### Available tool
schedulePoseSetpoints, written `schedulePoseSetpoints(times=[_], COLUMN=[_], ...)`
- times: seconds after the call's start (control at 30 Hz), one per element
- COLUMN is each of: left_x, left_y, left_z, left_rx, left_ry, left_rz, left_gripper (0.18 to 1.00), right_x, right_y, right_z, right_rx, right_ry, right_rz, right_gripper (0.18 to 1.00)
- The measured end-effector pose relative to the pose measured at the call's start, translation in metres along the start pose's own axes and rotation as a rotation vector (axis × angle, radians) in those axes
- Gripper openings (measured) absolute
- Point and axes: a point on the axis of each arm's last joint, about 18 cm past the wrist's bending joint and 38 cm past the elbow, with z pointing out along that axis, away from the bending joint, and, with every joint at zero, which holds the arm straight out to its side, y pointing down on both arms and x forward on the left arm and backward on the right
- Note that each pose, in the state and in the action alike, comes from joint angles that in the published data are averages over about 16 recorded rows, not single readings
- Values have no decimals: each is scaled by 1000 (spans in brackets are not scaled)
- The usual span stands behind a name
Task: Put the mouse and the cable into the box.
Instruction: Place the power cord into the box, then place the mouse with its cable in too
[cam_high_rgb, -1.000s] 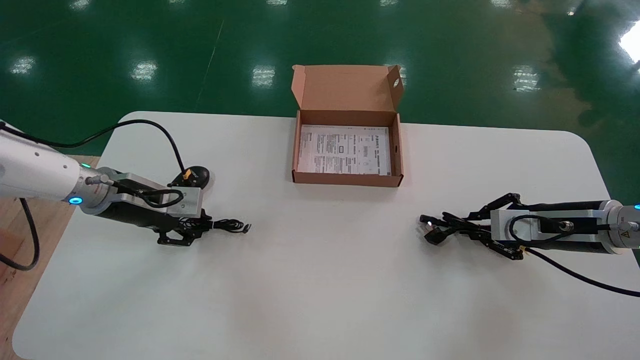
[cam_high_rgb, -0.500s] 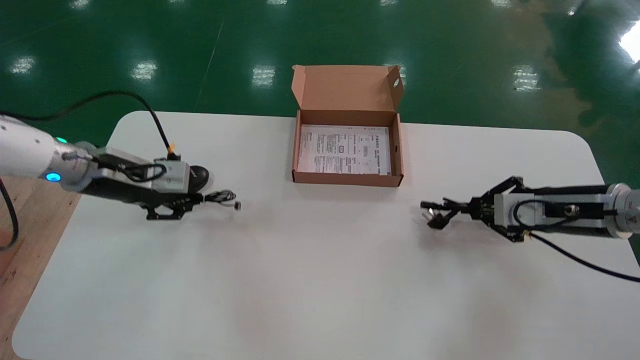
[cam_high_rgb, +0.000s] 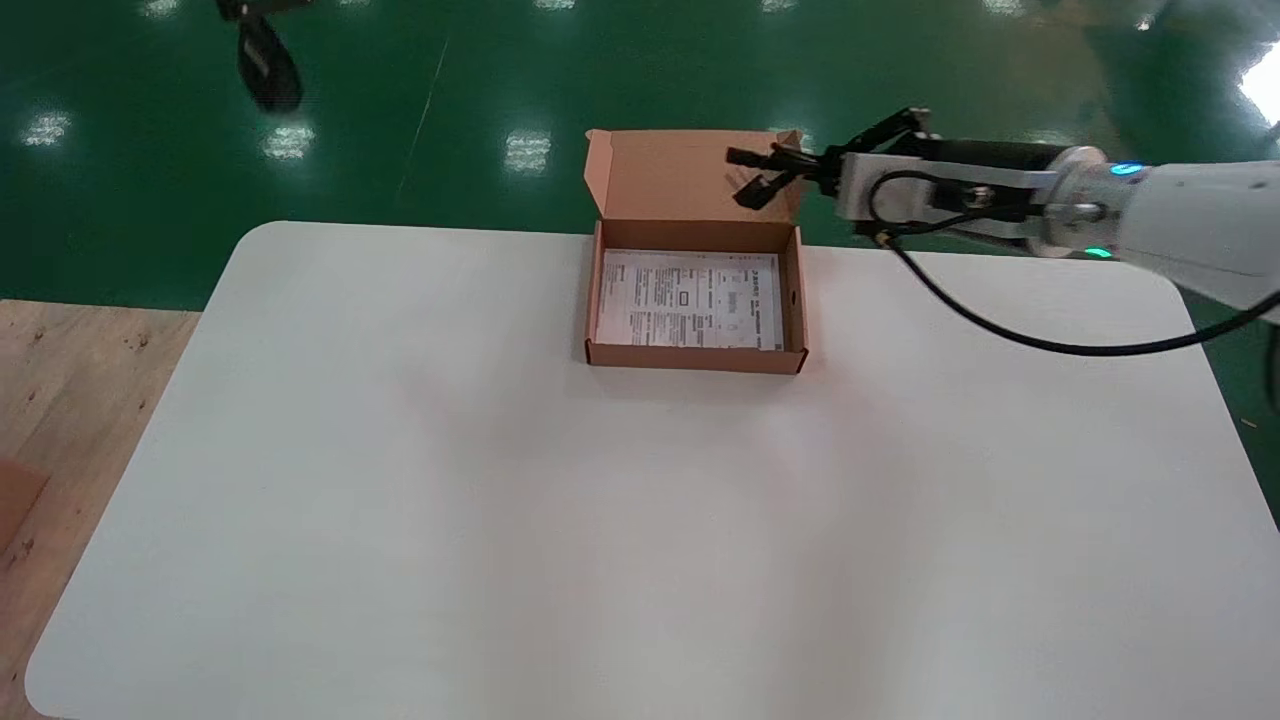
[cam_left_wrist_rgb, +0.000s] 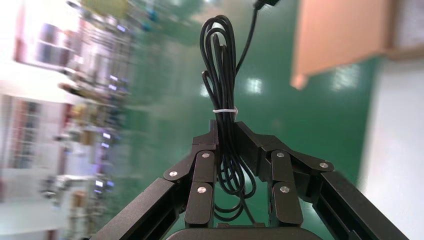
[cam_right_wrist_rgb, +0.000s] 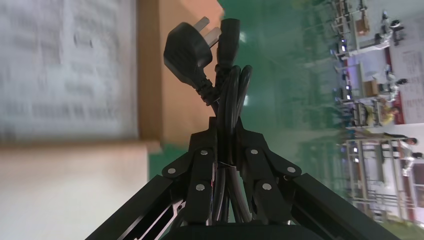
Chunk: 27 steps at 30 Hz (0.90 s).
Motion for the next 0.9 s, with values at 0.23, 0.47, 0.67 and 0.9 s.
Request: schedulePoseSetpoints(times=[0.23,0.47,0.67,0.9], left_x=[-25,-27,-27,-27], left_y=[-23,-26,-21,-16], left_z=[3,10,11,10], left_rx=[27,1,-32,-59], left_ry=[-53,-27,-12,1], left_rz=[71,100,101,103], left_gripper=[249,248,248,247], right_x=[-13,-32,-49,-61], right_y=[-42,-60,-66,-71], right_z=[48,68,74,77], right_rx=[37,59,76,91], right_ry=[12,-8,-37,-67], right_rz=[-18,-28,-28,-24], right_gripper=[239,239,239,240])
